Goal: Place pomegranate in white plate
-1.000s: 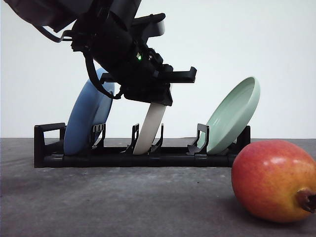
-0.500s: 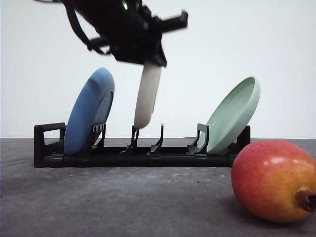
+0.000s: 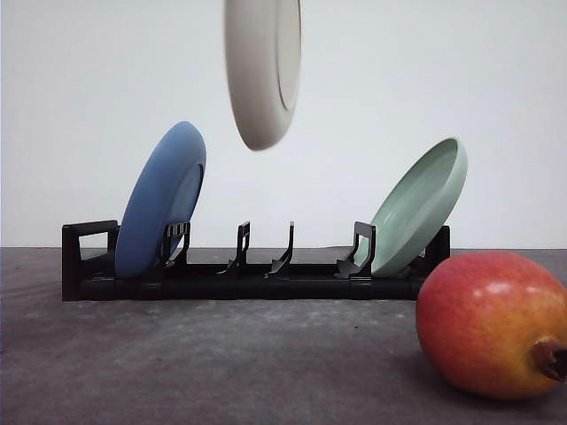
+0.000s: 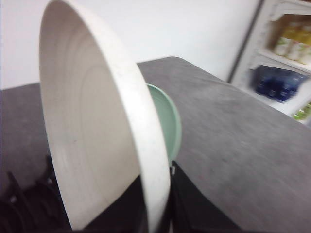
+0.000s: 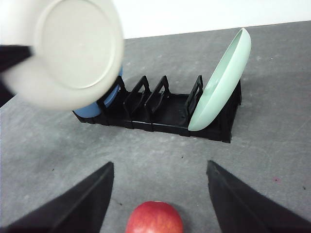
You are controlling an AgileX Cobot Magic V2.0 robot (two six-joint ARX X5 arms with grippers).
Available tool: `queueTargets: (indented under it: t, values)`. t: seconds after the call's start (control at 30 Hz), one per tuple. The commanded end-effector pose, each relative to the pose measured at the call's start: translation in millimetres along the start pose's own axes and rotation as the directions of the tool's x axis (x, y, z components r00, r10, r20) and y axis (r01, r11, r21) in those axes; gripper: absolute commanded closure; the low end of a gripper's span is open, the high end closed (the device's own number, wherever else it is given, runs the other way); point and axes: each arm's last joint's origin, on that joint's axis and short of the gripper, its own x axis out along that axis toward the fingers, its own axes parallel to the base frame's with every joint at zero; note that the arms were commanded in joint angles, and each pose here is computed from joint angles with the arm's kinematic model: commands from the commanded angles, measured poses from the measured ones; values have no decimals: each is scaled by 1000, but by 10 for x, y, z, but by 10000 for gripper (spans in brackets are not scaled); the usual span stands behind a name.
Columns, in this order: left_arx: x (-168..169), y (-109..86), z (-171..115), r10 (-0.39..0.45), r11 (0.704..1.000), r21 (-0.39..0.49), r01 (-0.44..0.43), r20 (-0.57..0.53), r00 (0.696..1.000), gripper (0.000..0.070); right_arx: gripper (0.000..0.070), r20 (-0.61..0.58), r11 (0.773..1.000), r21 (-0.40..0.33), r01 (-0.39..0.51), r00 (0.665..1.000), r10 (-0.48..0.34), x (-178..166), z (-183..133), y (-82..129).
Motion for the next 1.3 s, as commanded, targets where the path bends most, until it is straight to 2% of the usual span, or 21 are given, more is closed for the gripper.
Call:
queueTargets:
  t: [0.0, 0.1, 0.27, 0.33, 0.37, 0.47, 0.57, 0.73, 0.83, 0.97, 1.03, 1.17, 1.27]
  values:
    - [-106, -81, 36, -42, 999, -13, 42, -1, 999, 694, 317, 17, 1000, 2, -12, 1000, 12, -23, 40, 22]
    - [-312, -146, -98, -74, 997, -2, 74, -8, 997, 694, 317, 16, 1000, 2, -12, 1000, 12, -22, 39, 21]
    - [-590, -142, -483, -71, 997, 24, 72, -15, 997, 694, 317, 16, 1000, 2, -12, 1000, 12, -22, 39, 21]
    - [-676, -118, -634, -83, 993, 75, 86, -43, 996, 694, 317, 16, 1000, 2, -12, 1000, 12, -22, 39, 21]
    - [-711, -107, -699, -83, 987, 133, 93, -77, 994, 694, 317, 17, 1000, 2, -11, 1000, 11, -22, 39, 21]
    - [-763, -81, -867, -14, 928, 361, 95, -220, 975, 694, 317, 20, 1000, 1, 3, 1000, -3, -22, 41, 17]
    - [-728, -112, -994, 12, 820, 544, 179, -330, 944, 694, 317, 27, 1000, -5, 29, 999, -29, -23, 43, 10]
    - [-519, -237, -1185, 49, 664, 685, 301, -441, 896, 694, 317, 39, 997, -4, 76, 996, -76, -23, 46, -4]
    - [-363, -307, -1334, 116, 594, 732, 335, -490, 864, 694, 317, 41, 997, -4, 80, 996, -80, -24, 46, -5]
    - [-199, -364, -1533, 213, 530, 764, 369, -541, 814, 694, 317, 40, 997, -4, 80, 996, -79, -24, 46, -5]
    - [-137, -375, -1616, 252, 510, 771, 382, -559, 790, 694, 317, 40, 997, -4, 79, 996, -79, -24, 46, -5]
    - [-37, -397, -1724, 288, 491, 767, 414, -591, 753, 668, 317, 42, 996, -4, 84, 996, -83, -24, 47, -6]
    - [4, -411, -1756, 291, 490, 765, 417, -595, 749, 656, 317, 42, 996, -7, 84, 996, -83, -24, 47, -6]
